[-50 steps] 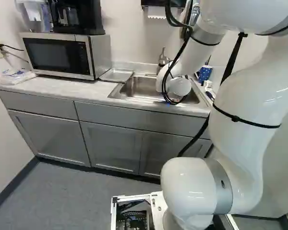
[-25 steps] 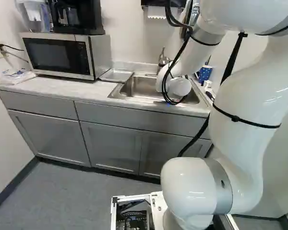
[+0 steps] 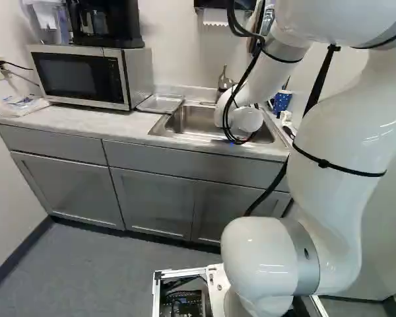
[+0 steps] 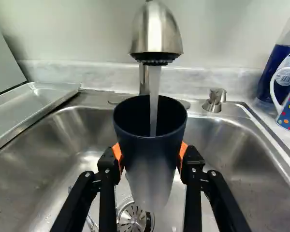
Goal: Rinse the cup and place it in the tray
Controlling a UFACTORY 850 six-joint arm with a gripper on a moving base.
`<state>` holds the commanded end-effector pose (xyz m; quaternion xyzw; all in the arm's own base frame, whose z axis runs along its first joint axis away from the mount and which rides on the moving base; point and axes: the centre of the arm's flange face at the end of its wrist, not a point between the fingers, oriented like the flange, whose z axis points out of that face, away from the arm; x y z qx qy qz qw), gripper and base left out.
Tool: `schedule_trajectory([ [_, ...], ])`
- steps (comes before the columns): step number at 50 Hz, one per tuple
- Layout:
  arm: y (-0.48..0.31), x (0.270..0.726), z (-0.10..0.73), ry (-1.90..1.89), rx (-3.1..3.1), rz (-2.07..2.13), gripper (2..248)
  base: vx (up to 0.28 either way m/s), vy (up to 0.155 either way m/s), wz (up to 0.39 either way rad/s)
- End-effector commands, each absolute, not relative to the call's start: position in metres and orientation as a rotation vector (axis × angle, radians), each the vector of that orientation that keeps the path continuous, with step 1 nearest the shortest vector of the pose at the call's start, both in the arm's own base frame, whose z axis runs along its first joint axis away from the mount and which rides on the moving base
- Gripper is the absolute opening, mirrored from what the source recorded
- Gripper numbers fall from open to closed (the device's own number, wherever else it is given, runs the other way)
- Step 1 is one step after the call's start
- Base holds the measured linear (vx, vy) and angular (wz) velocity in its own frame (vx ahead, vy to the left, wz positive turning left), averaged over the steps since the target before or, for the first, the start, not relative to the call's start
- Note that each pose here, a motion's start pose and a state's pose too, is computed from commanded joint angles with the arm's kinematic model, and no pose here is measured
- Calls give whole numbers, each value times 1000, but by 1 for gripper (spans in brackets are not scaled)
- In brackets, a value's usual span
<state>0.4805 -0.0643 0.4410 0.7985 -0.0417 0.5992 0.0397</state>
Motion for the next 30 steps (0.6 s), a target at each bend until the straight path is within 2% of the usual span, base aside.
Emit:
schedule_trajectory([
  [30, -64, 481, 441, -128, 2447, 1836, 125, 0, 0, 0],
])
